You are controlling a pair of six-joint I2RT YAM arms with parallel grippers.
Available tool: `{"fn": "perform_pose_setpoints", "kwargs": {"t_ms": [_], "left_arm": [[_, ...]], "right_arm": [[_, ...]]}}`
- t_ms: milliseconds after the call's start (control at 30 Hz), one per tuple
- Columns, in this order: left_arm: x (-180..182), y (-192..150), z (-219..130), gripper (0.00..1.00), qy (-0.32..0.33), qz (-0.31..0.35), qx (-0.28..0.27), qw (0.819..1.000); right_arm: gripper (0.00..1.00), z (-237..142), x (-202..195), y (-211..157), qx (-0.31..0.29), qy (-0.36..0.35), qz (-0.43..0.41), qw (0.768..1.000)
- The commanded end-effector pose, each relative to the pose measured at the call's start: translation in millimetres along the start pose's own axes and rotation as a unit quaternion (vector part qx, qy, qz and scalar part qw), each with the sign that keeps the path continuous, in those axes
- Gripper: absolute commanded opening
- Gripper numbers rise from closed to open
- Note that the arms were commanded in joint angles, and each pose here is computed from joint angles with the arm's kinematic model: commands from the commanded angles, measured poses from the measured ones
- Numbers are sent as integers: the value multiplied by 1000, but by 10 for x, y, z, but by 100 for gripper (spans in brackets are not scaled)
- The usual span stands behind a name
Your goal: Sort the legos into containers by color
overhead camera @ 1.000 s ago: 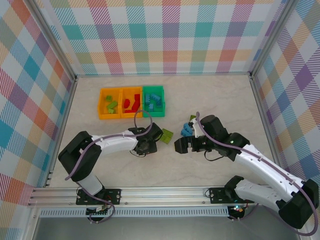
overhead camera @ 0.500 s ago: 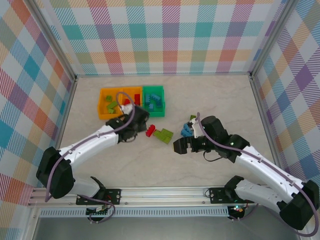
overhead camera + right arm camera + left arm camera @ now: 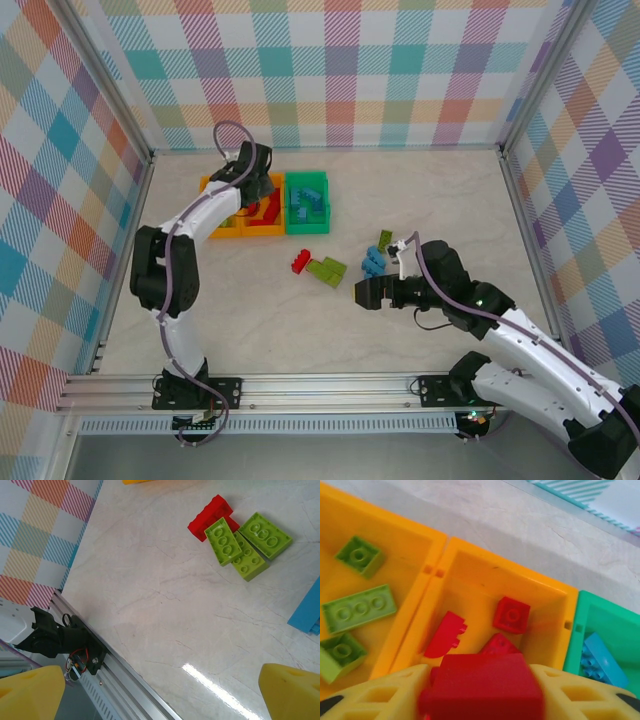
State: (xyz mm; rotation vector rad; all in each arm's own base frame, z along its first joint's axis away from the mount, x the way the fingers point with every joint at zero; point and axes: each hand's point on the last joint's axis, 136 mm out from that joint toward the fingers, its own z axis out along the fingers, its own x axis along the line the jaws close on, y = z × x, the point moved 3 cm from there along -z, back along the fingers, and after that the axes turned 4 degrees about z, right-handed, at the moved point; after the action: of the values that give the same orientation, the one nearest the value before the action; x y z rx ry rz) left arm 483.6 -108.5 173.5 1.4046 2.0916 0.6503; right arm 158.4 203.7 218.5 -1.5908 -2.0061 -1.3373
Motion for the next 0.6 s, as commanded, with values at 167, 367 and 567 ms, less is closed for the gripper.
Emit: {"fn": "perform_pose_setpoints", "kwargs": {"t_ms": [167, 367, 567], "left_arm": [[-209, 228, -544, 71, -95, -2, -5, 995], [-278, -433, -1228, 71, -132, -20, 49, 990], [-405, -1460, -1506, 70, -134, -60, 96, 985]], "right_arm": [[100, -17, -106, -11, -11, -31, 20, 999], [100, 71, -295, 50, -29, -82, 29, 996], [100, 166, -397, 71, -33, -102, 34, 994]]}}
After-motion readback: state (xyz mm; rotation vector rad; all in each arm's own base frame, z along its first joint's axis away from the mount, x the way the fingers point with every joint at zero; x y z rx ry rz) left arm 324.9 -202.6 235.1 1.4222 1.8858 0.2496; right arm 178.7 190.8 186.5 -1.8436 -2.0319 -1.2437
